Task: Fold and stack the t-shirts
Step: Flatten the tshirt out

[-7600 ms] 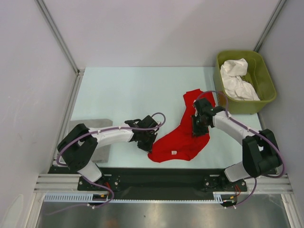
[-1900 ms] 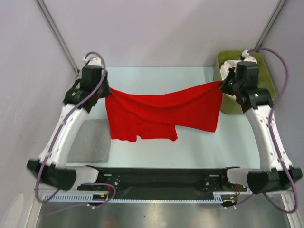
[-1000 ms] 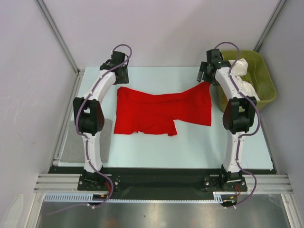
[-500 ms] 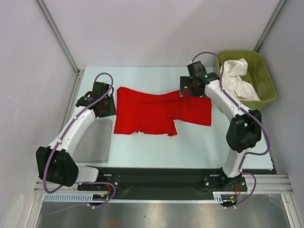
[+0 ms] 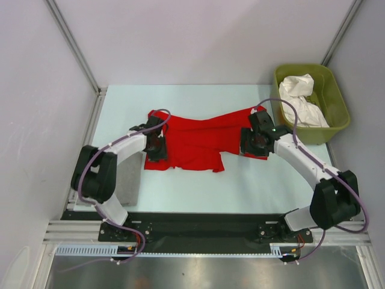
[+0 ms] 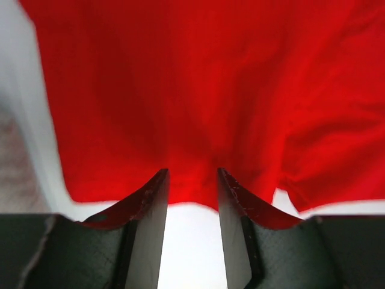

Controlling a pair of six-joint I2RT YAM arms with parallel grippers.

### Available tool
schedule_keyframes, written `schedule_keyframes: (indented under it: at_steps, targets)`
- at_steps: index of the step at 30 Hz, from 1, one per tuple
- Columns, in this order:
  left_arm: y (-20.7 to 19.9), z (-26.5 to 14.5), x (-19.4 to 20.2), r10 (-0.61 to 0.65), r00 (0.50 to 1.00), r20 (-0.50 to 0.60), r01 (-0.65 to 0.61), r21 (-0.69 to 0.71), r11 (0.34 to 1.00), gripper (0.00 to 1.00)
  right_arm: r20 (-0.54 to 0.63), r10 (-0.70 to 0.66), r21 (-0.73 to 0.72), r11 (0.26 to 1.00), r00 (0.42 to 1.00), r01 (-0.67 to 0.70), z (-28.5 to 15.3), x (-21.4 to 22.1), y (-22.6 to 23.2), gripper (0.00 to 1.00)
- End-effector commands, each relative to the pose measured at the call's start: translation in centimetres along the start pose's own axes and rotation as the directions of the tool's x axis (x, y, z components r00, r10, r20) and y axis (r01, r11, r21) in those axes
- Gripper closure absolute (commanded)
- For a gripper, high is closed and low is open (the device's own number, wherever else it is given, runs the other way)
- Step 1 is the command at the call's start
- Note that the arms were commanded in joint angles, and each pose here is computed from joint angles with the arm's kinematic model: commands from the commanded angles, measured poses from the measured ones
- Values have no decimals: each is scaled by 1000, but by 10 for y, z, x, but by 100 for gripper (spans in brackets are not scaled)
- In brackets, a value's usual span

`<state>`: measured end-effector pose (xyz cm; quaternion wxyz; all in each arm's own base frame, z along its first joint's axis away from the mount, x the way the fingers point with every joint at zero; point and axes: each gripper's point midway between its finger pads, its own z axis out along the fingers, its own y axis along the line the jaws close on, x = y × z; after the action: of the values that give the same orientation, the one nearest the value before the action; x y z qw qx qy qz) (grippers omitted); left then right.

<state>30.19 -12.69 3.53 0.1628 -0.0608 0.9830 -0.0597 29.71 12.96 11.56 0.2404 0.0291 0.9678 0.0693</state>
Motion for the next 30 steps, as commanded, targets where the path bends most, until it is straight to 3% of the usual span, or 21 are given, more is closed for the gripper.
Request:
schedule_keyframes:
  at_steps: [1,7,12,15,20,25,30]
  targets:
    - [-19,17,-22,-18,999,28,18,33,999,58,107,64,-43,997,992,-59,-27,-17,-2,32]
    - [-68,27,7,31,998,-62,-22,153,988,59,119,115,-22,993,986,-113,-33,-15,-21,31]
    - [-102,13,25,56,995,-86,-33,244,969,59,110,160,-22,987,981,-159,-31,-19,-31,22]
    - [-97,-8,24,52,997,-51,-38,246,968,59,106,168,-33,986,980,-165,-30,-24,-29,20]
    - [-63,-39,23,38,999,27,-41,134,990,55,103,168,-46,985,980,-164,-25,-27,-26,18]
    - [-32,-61,31,-92,993,78,83,114,990,57,77,165,-79,984,983,-159,-21,-26,-18,19]
    - [-7,-54,30,-169,981,94,165,46,985,62,79,153,-86,986,985,-146,-20,-29,-17,18]
